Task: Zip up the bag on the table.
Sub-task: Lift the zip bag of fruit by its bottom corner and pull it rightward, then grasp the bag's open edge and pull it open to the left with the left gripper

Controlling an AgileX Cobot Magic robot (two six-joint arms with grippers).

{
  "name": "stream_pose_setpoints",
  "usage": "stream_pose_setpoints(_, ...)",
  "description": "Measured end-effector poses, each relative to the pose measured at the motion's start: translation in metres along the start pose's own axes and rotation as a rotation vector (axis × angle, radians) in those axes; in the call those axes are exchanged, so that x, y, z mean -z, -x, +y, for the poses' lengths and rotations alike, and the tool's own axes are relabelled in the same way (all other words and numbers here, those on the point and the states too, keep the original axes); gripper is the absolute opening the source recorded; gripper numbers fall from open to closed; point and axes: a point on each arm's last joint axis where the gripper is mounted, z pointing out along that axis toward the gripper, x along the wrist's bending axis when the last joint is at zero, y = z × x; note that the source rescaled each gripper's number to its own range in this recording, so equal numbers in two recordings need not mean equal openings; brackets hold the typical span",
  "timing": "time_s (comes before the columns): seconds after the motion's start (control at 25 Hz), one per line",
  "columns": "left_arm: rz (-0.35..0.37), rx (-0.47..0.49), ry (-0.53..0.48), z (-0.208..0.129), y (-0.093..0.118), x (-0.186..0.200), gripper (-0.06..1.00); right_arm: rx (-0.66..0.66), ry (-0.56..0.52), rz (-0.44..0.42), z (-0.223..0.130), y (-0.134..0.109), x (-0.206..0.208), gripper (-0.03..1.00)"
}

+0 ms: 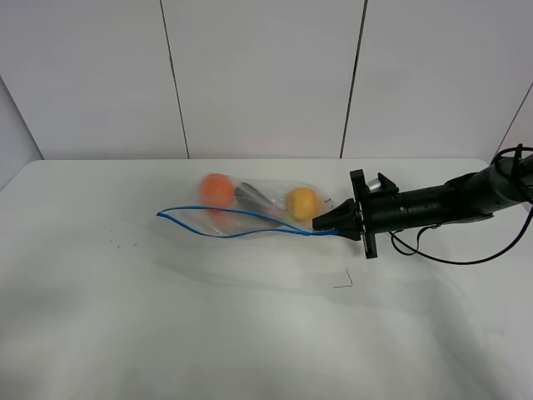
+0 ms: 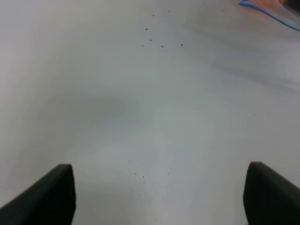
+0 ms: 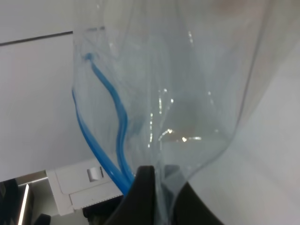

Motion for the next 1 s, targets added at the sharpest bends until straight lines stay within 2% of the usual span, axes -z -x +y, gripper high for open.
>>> stream_pose_setpoints(1.0,0.0,0.0,0.0,0.0,0.0,0.0,1.0,-0.041,0.021,0.051,-0.001,-0.011,-0.012,0.0)
